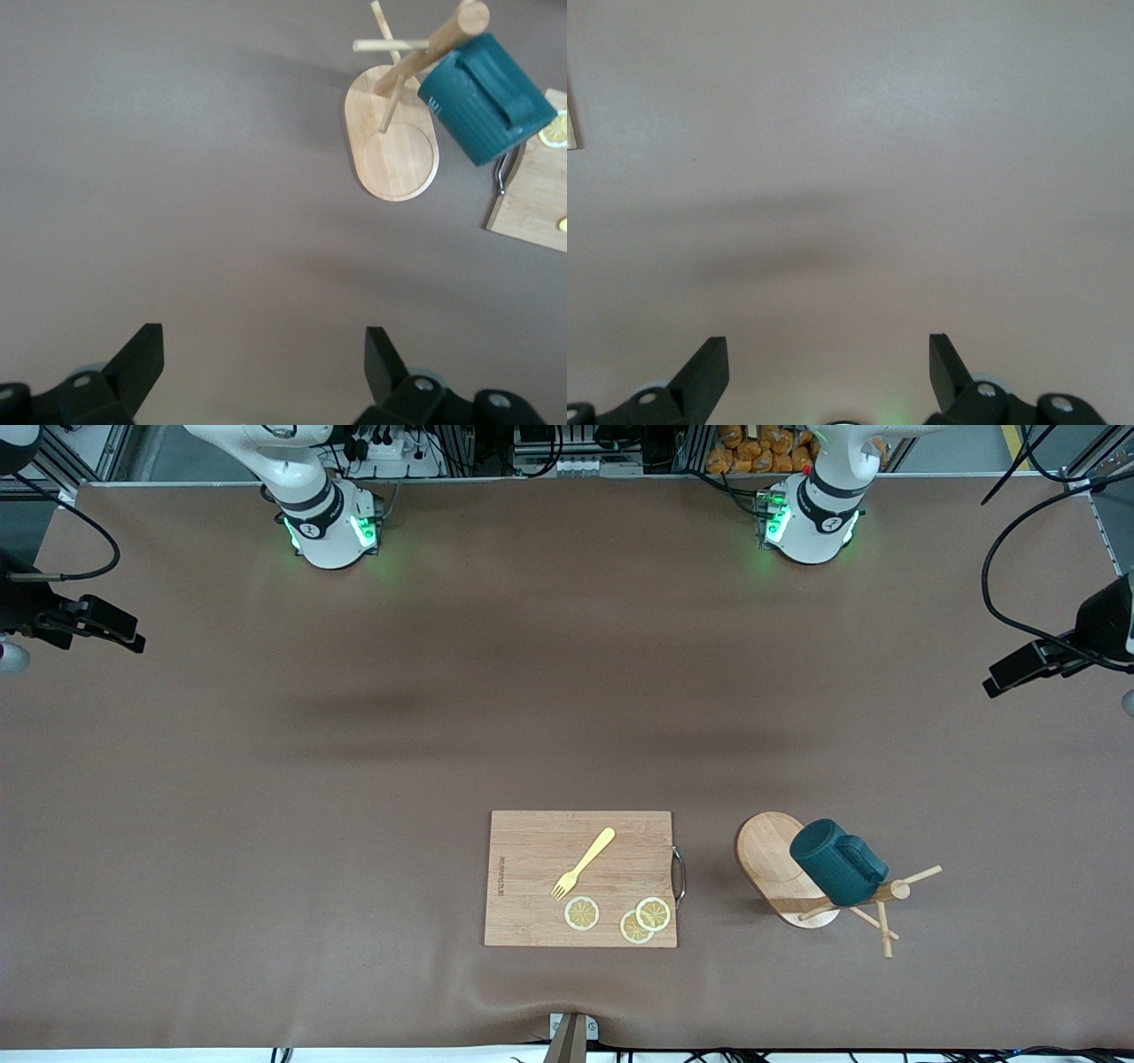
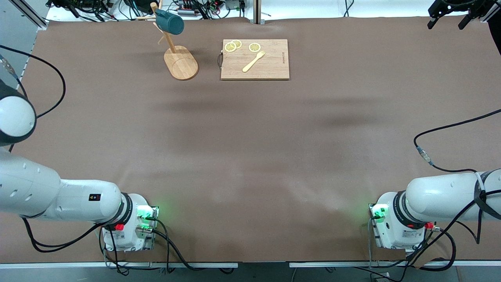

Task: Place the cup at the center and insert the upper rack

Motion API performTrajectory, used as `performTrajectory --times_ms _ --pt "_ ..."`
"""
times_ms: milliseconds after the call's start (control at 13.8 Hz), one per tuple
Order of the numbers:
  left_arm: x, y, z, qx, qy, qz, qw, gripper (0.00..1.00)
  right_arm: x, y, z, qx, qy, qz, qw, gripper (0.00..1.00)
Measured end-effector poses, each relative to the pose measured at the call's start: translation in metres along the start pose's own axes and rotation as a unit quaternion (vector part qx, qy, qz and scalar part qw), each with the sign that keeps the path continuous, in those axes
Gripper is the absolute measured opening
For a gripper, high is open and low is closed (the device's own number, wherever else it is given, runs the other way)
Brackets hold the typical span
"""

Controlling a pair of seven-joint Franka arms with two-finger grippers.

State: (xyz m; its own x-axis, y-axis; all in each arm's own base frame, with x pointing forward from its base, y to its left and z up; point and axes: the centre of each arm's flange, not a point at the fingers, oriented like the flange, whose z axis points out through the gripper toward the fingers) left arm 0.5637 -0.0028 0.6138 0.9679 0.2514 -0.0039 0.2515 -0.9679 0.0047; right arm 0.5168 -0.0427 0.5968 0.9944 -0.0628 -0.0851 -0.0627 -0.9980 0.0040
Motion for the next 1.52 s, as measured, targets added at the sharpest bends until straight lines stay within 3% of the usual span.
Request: performTrajectory --times_ms 723,1229,1518 --pt "-0.016 -0.001 -0.021 -0.004 0.016 0.025 1.0 1.0 0.0 -0.006 -0.001 -0.001 0.001 -0.008 1.0 1.0" --pt "-0.031 0.036 -0.018 0.001 -0.003 0.069 0.998 1.0 0.0 -0.006 -0.001 -0.001 0.001 -0.008 1.0 1.0" --pt "-0.034 0.042 -0.024 0.0 0.004 0.075 0.997 1.0 0.0 -0.006 -0.001 -0.001 0.001 -0.008 1.0 1.0"
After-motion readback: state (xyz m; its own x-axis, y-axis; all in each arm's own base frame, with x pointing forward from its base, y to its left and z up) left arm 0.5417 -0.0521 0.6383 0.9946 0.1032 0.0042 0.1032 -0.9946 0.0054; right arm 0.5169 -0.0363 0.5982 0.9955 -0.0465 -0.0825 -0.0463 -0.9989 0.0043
